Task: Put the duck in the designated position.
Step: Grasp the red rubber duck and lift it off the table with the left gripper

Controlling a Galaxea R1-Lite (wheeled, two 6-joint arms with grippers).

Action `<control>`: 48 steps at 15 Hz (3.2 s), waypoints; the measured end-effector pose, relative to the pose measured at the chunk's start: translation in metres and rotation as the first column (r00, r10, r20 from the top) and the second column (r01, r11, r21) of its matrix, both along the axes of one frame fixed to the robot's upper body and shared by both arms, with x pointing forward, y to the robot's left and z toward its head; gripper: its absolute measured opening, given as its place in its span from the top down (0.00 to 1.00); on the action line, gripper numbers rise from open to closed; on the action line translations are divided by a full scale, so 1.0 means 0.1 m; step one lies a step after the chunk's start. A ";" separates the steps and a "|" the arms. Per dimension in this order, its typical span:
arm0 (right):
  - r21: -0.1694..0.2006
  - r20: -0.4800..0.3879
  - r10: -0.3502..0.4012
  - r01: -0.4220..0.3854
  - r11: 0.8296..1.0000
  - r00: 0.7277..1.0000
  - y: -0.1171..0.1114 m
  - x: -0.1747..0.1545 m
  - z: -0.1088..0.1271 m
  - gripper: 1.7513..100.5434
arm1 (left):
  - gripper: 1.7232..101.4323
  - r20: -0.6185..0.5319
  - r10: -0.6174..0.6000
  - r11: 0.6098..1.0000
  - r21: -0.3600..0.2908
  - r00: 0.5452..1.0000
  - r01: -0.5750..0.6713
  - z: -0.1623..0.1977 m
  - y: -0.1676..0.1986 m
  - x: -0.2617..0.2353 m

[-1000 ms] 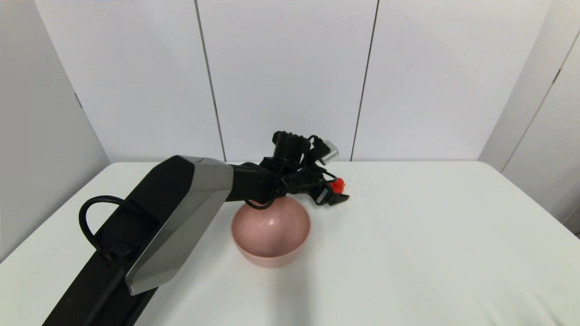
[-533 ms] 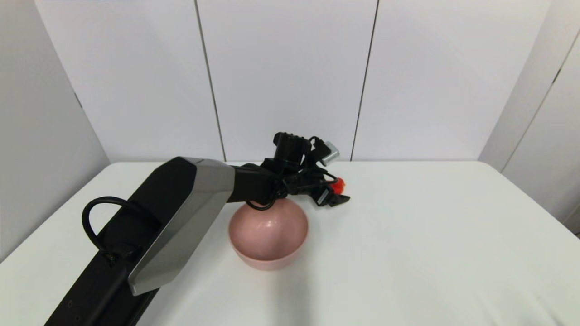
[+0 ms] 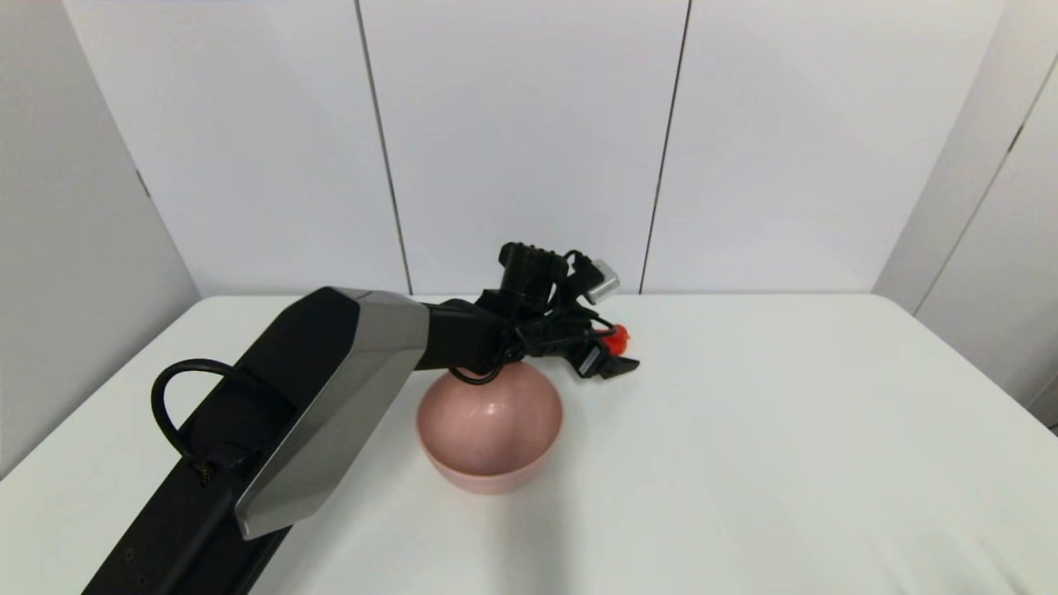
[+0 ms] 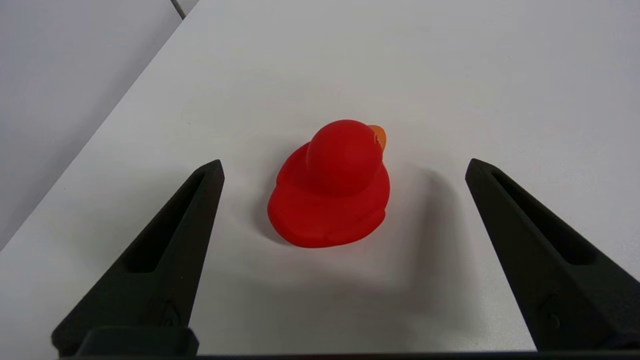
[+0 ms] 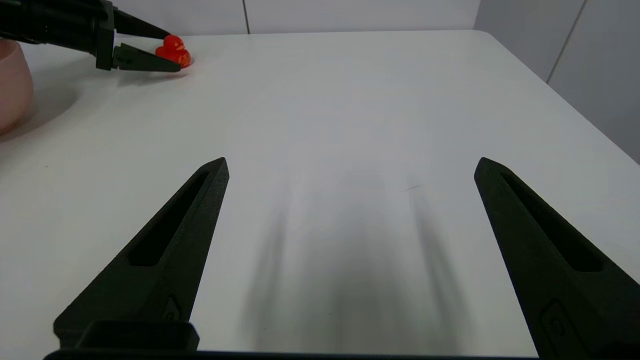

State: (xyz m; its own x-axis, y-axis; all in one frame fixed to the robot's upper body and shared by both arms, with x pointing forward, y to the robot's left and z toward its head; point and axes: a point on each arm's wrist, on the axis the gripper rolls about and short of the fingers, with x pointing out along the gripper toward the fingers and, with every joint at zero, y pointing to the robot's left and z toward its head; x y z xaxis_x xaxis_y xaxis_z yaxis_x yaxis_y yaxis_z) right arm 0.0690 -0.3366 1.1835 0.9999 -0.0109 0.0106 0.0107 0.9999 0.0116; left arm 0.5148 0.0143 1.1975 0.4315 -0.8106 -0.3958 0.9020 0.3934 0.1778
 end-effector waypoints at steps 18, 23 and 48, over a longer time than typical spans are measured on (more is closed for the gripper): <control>0.000 0.000 0.000 0.000 1.000 1.000 0.00 0.00 0.00 0.03 | 0.04 -0.088 0.030 0.998 -0.054 0.996 -0.034 0.07 -0.05 -0.05; 0.001 0.000 0.000 0.000 1.000 1.000 0.00 0.00 0.00 0.03 | 0.04 -0.097 0.030 0.998 -0.046 0.995 -0.034 0.01 -0.05 -0.05; 0.001 0.000 0.000 0.000 1.000 1.000 0.00 0.00 0.00 0.03 | 0.23 -0.091 0.040 0.998 -0.039 0.995 -0.044 -0.03 -0.01 0.00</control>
State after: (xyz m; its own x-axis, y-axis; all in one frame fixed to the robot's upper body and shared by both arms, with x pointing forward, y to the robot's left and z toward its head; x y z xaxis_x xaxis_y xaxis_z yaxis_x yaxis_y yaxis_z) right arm 0.0690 -0.3366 1.1835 0.9999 -0.0104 0.0106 0.0103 0.9999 0.0124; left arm 0.5144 0.0132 1.1950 0.4295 -0.8089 -0.4014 0.8962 0.4364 0.0795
